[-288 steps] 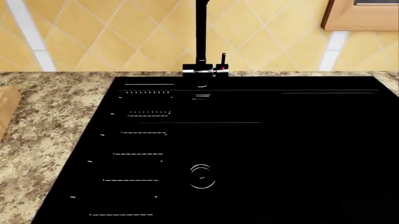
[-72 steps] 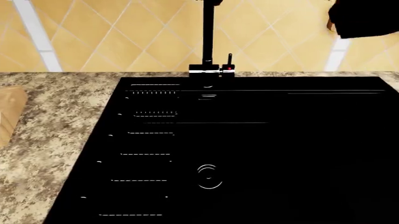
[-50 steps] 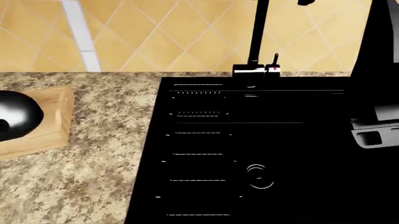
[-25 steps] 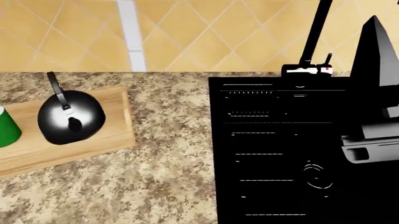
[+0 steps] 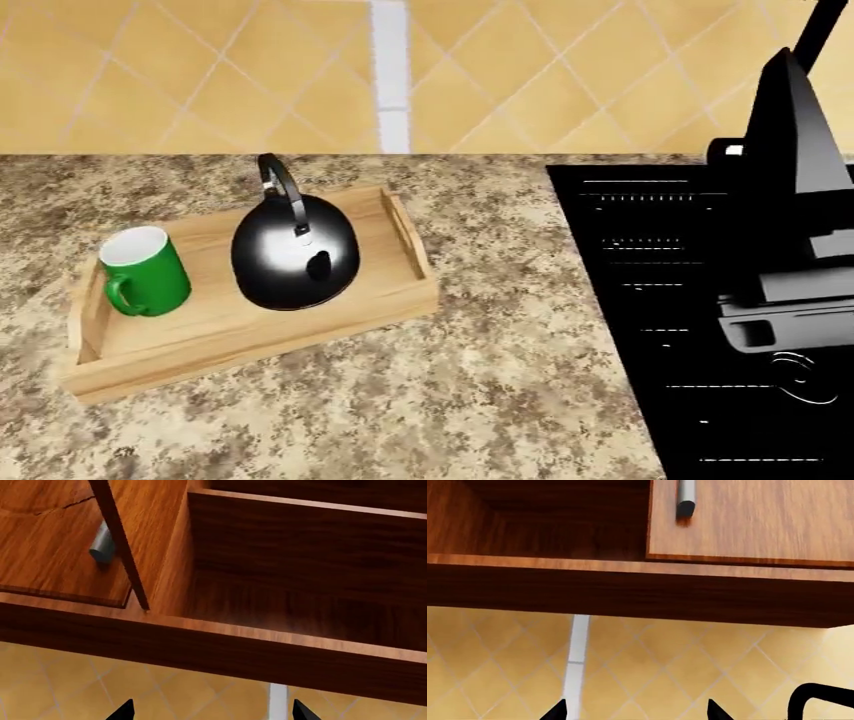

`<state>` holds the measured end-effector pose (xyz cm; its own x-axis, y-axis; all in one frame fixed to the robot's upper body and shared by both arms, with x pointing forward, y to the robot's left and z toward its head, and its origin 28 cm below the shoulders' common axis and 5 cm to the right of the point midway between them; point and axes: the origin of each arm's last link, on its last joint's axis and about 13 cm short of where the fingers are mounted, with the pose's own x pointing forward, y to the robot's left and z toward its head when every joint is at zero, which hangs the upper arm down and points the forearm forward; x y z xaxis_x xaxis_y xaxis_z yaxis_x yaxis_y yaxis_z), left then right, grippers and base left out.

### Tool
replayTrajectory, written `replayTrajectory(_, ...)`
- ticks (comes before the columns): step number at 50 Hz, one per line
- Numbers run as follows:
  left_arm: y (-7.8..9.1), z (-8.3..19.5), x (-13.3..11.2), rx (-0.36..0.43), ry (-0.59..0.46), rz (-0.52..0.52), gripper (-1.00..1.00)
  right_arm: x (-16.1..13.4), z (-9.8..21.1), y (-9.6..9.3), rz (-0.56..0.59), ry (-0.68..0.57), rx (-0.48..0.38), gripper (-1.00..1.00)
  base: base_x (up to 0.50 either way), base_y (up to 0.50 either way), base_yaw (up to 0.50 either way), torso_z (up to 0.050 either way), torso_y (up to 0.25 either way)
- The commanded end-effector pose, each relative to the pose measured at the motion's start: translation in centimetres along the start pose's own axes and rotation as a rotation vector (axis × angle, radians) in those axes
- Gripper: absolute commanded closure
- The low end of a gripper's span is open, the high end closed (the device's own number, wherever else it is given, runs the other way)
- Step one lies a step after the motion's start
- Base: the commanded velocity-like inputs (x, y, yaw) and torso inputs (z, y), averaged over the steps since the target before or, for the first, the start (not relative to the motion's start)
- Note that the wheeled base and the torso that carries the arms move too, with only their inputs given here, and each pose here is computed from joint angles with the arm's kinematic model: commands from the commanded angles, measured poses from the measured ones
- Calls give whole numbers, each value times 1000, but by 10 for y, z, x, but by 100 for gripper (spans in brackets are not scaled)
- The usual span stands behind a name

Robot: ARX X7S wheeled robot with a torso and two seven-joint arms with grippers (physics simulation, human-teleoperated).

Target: Pick the kettle from the counter and place it on the tray. Then pick the mug from the cabinet and place it on the tray. Then close the cabinet doors.

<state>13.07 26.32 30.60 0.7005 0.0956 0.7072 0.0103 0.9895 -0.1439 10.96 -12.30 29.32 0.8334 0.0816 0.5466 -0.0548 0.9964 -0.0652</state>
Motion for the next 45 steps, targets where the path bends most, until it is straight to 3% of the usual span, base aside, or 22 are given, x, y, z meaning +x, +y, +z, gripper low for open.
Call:
replayTrajectory(1, 1, -2, -1, 1, 4, 0, -100, -1, -2, 0, -3, 1, 1, -100, 2, 500, 0, 0, 0)
replayTrajectory(20, 6, -4, 2, 11, 12, 52, -100, -3, -5, 0, -5, 10, 17, -100, 1, 500, 0, 0, 0)
replayTrajectory(23, 8, -2, 9, 63, 26, 103, -100, -4, -5, -1, -13, 16, 47, -100, 0, 0, 0, 0, 0)
replayTrajectory(29, 21, 9, 32, 225, 12, 301, -100, -7, -7, -2, -29, 34, 65, -100, 0, 0, 0, 0, 0)
replayTrajectory(32, 31, 20, 45, 247, -15, 373, -100, -8, -6, -4, -33, 34, 66, -100, 0, 0, 0, 0, 0)
replayTrajectory(37, 45, 39, 66, 250, -88, 408, -100, -9, -6, -5, -39, 38, 72, -100, 0, 0, 0, 0, 0)
replayTrajectory(45, 45, 74, 109, 128, -163, 267, -100, -11, -4, -7, -36, 31, 74, -100, 0, 0, 0, 0, 0)
